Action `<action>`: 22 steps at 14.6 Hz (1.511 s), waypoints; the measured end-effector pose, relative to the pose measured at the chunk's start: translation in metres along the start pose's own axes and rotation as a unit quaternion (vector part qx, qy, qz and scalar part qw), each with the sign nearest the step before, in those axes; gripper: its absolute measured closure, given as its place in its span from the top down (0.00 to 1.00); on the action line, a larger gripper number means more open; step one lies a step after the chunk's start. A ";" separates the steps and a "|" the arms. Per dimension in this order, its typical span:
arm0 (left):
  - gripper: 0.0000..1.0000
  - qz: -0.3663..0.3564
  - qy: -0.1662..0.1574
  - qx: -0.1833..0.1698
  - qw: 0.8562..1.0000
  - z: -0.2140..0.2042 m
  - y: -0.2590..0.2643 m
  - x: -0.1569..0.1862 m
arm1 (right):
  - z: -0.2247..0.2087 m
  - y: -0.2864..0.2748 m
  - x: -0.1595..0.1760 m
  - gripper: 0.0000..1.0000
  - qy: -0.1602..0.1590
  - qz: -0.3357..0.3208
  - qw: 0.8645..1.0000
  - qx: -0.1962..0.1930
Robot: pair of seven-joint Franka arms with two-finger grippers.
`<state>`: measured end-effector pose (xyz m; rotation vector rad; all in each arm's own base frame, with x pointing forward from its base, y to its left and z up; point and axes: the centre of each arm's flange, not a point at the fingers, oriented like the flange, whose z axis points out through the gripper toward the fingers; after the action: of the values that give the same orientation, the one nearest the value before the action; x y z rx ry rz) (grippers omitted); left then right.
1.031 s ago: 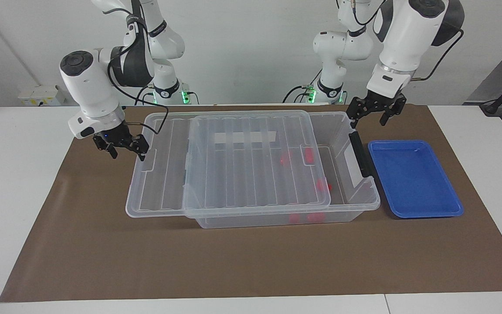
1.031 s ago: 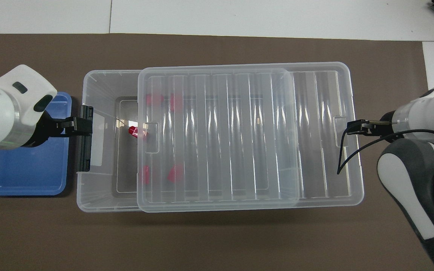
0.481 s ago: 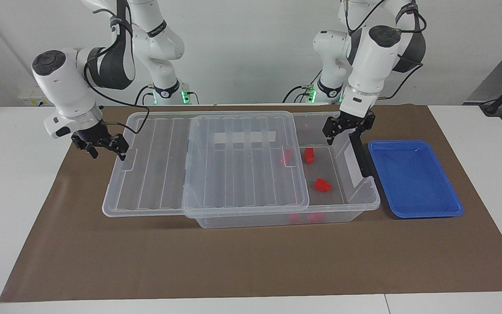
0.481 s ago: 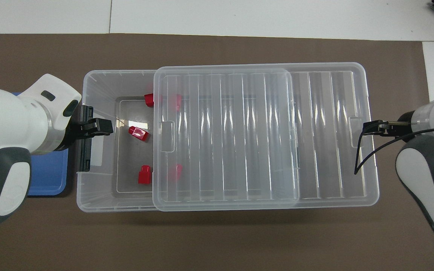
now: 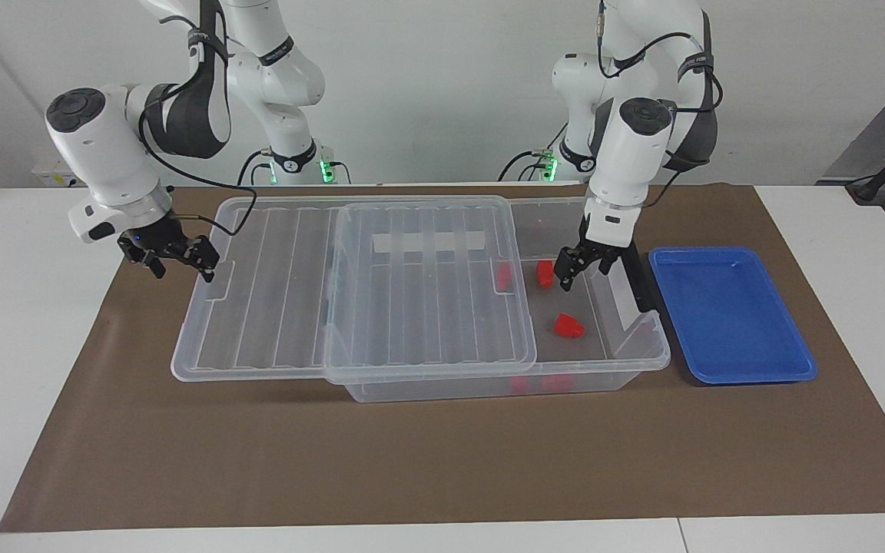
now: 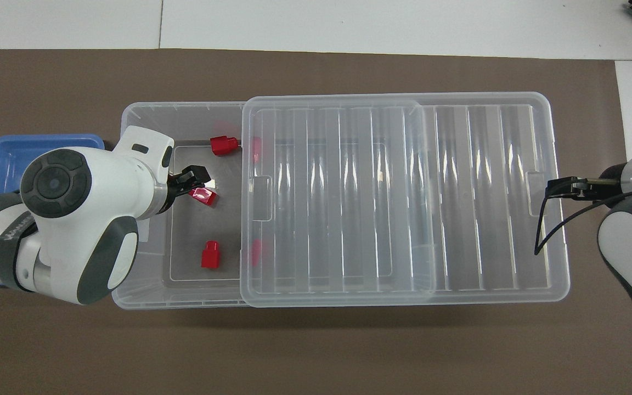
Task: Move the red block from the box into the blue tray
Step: 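Lower the left gripper into the box over a red block, then close the left gripper on the red block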
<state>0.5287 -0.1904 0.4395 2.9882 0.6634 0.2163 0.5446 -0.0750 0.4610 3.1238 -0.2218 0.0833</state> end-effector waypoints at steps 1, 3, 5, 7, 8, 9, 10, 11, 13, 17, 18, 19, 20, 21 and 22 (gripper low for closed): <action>1.00 -0.015 0.004 -0.004 1.000 0.002 -0.001 0.002 | 0.000 0.002 0.000 0.97 0.000 0.002 1.000 0.000; 1.00 -0.033 0.006 -0.004 0.999 0.010 -0.009 0.005 | 0.000 0.006 0.000 0.97 0.000 0.004 1.000 0.000; 1.00 -0.043 0.009 -0.006 0.999 0.023 -0.017 0.004 | 0.000 0.007 0.000 0.97 0.000 0.005 1.000 0.000; 1.00 -0.046 0.014 -0.012 0.999 0.035 -0.022 0.000 | 0.000 0.007 0.000 0.98 0.000 0.005 1.000 -0.001; 1.00 -0.048 0.016 -0.014 0.999 0.035 -0.022 0.000 | 0.000 0.007 0.000 0.99 0.000 0.005 1.000 -0.001; 1.00 -0.054 0.017 -0.015 0.998 0.035 -0.022 0.000 | -0.001 0.007 0.000 0.99 0.001 0.005 1.000 -0.001; 1.00 -0.061 0.019 -0.015 0.998 0.036 -0.021 0.001 | -0.002 0.007 0.001 0.99 0.002 0.005 1.000 -0.001; 1.00 -0.067 0.021 -0.018 0.997 0.038 -0.019 0.001 | -0.004 0.007 0.002 0.99 0.004 0.005 1.000 -0.001; 1.00 -0.074 0.012 -0.010 0.997 0.064 -0.017 -0.006 | -0.012 0.005 0.003 1.00 0.007 0.003 1.000 -0.001; 1.00 -0.077 0.001 0.006 0.997 0.124 -0.021 -0.008 | -0.048 -0.012 0.001 1.00 -0.002 -0.007 1.000 -0.002; 1.00 -0.077 0.002 0.005 0.997 0.125 -0.021 -0.008 | -0.058 -0.024 0.000 1.00 -0.005 -0.004 1.000 -0.002; 1.00 -0.080 0.003 0.004 0.997 0.123 -0.020 -0.007 | -0.067 -0.041 -0.001 1.00 -0.008 0.001 1.000 -0.001; 1.00 -0.083 0.004 0.003 0.997 0.122 -0.020 -0.007 | -0.076 -0.062 -0.003 1.00 -0.011 0.006 1.000 -0.001; 1.00 -0.084 0.004 0.003 0.996 0.121 -0.020 -0.007 | -0.085 -0.084 -0.005 1.00 -0.013 0.010 1.000 -0.001; 1.00 -0.085 0.004 0.003 0.996 0.121 -0.020 -0.007 | -0.096 -0.103 -0.009 1.00 -0.014 0.013 1.000 -0.001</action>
<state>0.5326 -0.1805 0.3167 2.9167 0.9141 0.2154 0.5457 0.0294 0.5557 3.1223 -0.2626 0.0380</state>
